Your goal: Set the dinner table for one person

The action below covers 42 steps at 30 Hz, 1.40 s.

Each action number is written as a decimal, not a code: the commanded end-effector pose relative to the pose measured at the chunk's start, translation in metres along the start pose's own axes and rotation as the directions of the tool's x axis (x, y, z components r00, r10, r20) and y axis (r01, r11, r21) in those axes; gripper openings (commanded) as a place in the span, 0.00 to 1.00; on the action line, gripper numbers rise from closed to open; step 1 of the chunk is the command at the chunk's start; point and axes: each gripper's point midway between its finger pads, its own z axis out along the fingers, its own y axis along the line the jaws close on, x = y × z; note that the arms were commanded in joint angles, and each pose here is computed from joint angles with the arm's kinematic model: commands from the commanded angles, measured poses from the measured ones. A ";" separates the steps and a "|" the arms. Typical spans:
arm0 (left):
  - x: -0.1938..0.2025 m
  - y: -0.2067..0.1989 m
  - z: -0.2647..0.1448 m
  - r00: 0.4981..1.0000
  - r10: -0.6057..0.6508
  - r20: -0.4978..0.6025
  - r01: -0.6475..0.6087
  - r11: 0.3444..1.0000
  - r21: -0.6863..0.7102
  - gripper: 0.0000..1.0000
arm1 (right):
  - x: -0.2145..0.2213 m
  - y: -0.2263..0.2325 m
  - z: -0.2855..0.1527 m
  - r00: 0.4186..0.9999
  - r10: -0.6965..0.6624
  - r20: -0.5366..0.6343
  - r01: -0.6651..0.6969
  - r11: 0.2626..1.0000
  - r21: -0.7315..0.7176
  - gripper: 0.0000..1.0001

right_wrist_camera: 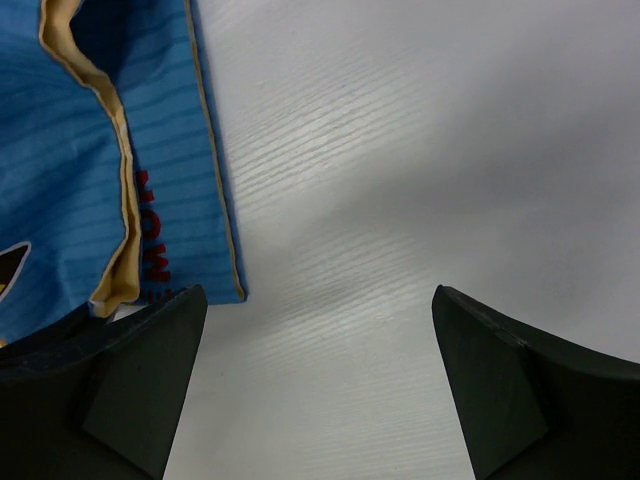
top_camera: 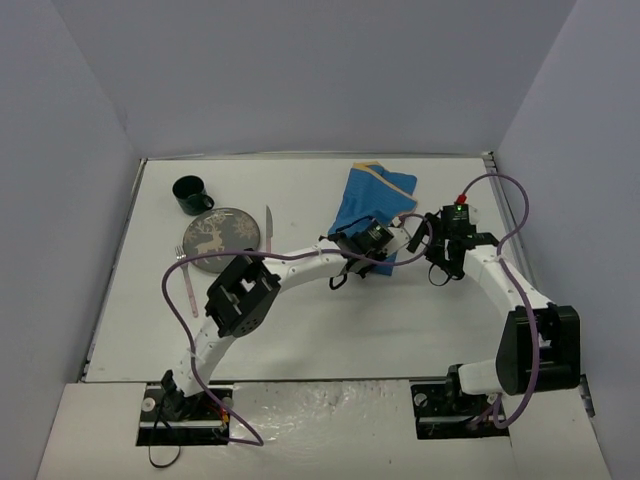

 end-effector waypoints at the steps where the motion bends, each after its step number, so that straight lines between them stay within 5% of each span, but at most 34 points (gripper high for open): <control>1: -0.073 0.038 -0.066 0.961 -0.130 0.245 0.145 0.989 -0.041 0.00 | -0.002 0.039 0.007 0.999 -0.046 0.015 0.047 0.997 -0.067 0.92; 9: -0.072 0.086 -0.100 0.887 -0.354 0.297 0.392 0.917 -0.077 0.00 | 0.020 0.074 0.039 0.994 -0.112 0.006 0.112 0.992 -0.049 0.90; 27: -0.063 0.144 -0.121 0.781 -0.525 0.338 0.582 0.809 -0.087 0.00 | 0.083 0.061 0.077 0.977 -0.192 -0.087 0.203 0.969 0.139 0.77; 32: -0.060 0.155 -0.124 0.761 -0.548 0.346 0.609 0.788 -0.090 0.00 | 0.095 0.045 0.084 0.976 -0.185 -0.117 0.204 0.960 0.192 0.57; 38: -0.056 0.181 -0.135 0.716 -0.591 0.372 0.662 0.743 -0.094 0.00 | 0.069 0.049 0.071 0.981 -0.189 -0.055 0.196 0.959 0.203 0.03; 42: -0.062 0.211 -0.164 0.653 -0.622 0.433 0.713 0.698 -0.073 0.00 | 0.006 0.067 0.027 0.978 -0.189 0.086 0.172 0.970 0.174 0.00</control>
